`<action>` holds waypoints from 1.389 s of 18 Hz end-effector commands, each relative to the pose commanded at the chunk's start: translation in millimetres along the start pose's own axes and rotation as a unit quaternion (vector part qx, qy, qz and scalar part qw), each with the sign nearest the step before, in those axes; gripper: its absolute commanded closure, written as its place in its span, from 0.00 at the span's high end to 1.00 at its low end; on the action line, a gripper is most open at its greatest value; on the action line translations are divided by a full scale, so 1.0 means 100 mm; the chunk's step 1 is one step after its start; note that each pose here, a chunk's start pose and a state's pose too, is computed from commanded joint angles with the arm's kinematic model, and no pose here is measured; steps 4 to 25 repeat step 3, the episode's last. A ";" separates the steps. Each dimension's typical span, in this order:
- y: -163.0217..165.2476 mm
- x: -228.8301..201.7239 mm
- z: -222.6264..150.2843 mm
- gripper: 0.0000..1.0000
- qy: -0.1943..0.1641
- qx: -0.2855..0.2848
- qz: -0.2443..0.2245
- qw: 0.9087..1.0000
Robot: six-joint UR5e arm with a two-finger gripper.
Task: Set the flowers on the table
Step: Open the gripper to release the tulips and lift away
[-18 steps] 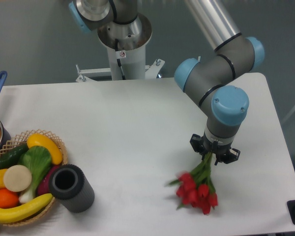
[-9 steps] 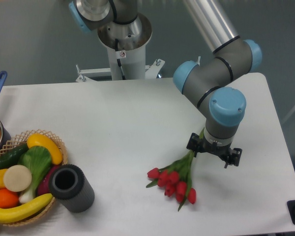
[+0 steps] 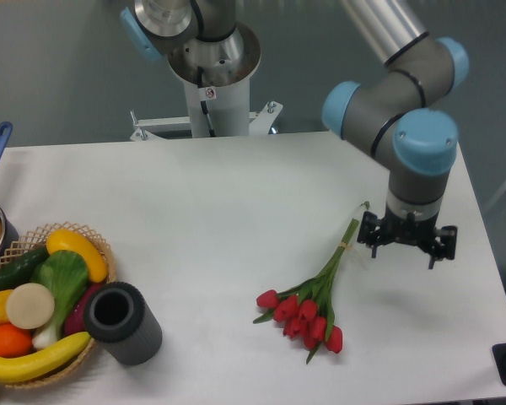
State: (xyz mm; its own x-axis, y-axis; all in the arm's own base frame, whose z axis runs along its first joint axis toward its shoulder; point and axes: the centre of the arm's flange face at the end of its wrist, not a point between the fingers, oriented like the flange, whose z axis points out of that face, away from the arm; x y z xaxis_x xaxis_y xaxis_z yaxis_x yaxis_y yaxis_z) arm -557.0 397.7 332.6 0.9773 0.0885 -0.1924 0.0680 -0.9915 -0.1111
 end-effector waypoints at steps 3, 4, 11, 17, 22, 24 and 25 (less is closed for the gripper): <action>0.04 0.02 0.05 1.00 0.004 -0.004 0.000 1.000; 0.04 0.02 0.05 1.00 0.004 -0.004 0.000 1.000; 0.04 0.02 0.05 1.00 0.004 -0.004 0.000 1.000; 0.04 0.02 0.05 1.00 0.004 -0.004 0.000 1.000; 0.04 0.02 0.05 1.00 0.004 -0.004 0.000 1.000; 0.04 0.02 0.05 1.00 0.004 -0.004 0.000 1.000; 0.04 0.02 0.05 1.00 0.004 -0.004 0.000 1.000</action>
